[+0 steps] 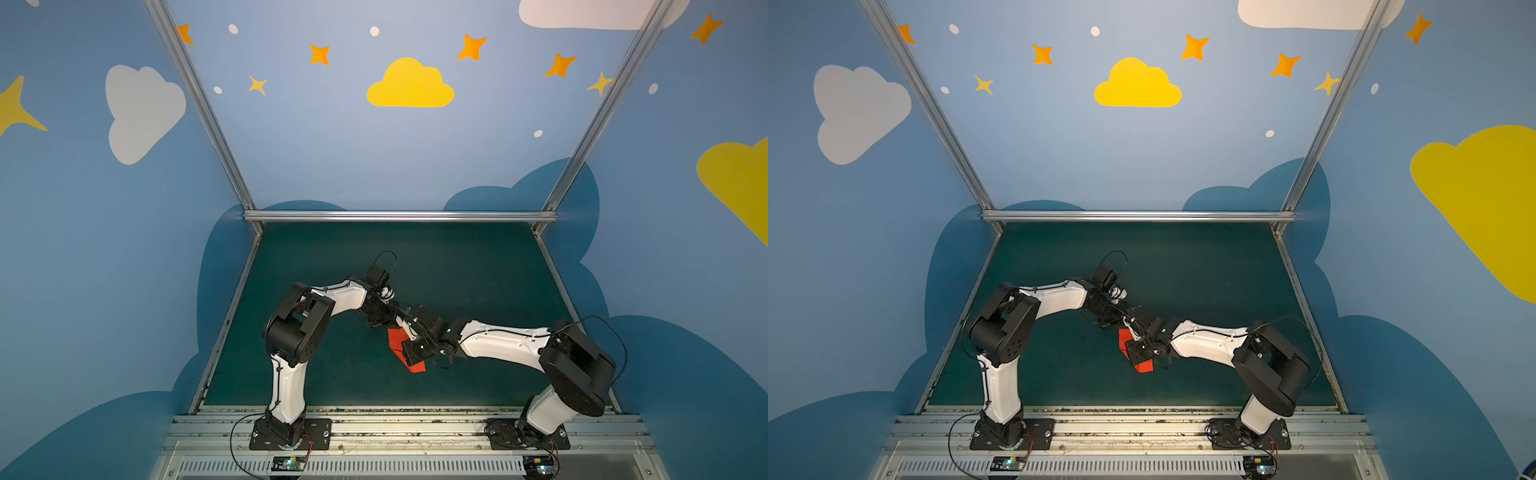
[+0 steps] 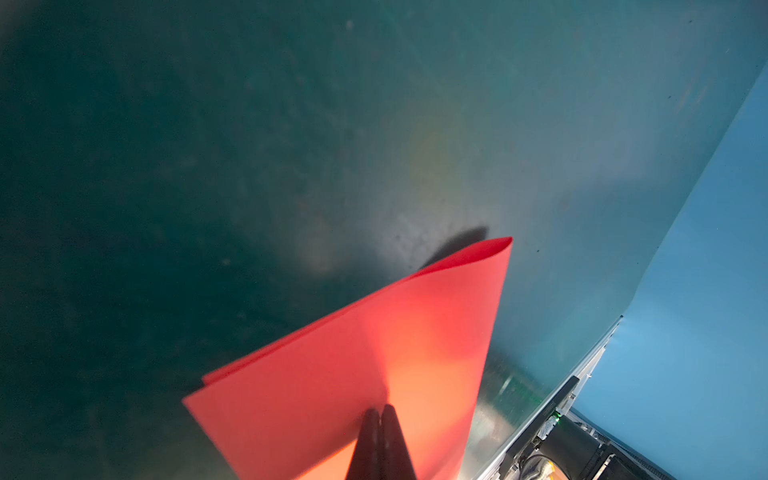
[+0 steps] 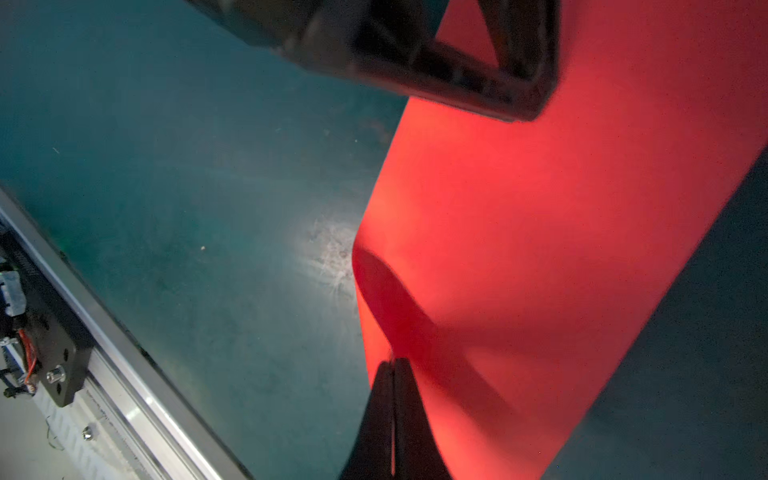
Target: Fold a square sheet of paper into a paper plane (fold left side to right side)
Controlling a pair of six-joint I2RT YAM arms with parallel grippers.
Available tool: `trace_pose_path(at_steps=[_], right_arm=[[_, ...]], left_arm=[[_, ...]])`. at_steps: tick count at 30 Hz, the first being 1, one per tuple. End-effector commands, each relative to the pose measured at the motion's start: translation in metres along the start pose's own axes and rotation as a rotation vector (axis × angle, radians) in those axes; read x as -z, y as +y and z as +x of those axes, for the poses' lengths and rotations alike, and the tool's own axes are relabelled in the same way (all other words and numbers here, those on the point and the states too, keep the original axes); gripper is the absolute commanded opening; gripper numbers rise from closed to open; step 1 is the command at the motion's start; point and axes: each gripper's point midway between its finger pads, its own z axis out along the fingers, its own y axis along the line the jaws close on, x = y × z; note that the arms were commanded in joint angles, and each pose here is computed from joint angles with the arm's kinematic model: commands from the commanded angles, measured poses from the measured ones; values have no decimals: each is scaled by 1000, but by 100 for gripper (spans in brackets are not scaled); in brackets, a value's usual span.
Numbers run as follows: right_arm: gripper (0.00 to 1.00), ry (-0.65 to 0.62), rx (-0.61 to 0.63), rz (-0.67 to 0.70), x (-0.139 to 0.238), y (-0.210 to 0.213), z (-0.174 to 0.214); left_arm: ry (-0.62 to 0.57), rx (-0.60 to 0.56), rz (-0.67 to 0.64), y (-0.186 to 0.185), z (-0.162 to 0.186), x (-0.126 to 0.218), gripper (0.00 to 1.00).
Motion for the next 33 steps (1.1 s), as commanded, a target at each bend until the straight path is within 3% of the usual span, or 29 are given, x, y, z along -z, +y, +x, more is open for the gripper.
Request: trace_pose_path(at_steps=[1, 33], right_arm=[[0, -15, 1, -7, 7, -4, -4], [0, -1, -41, -3, -2, -37, -26]], left_arm=[[35, 15, -117, 31, 10, -14, 3], [47, 7, -115, 32, 13, -19, 3]])
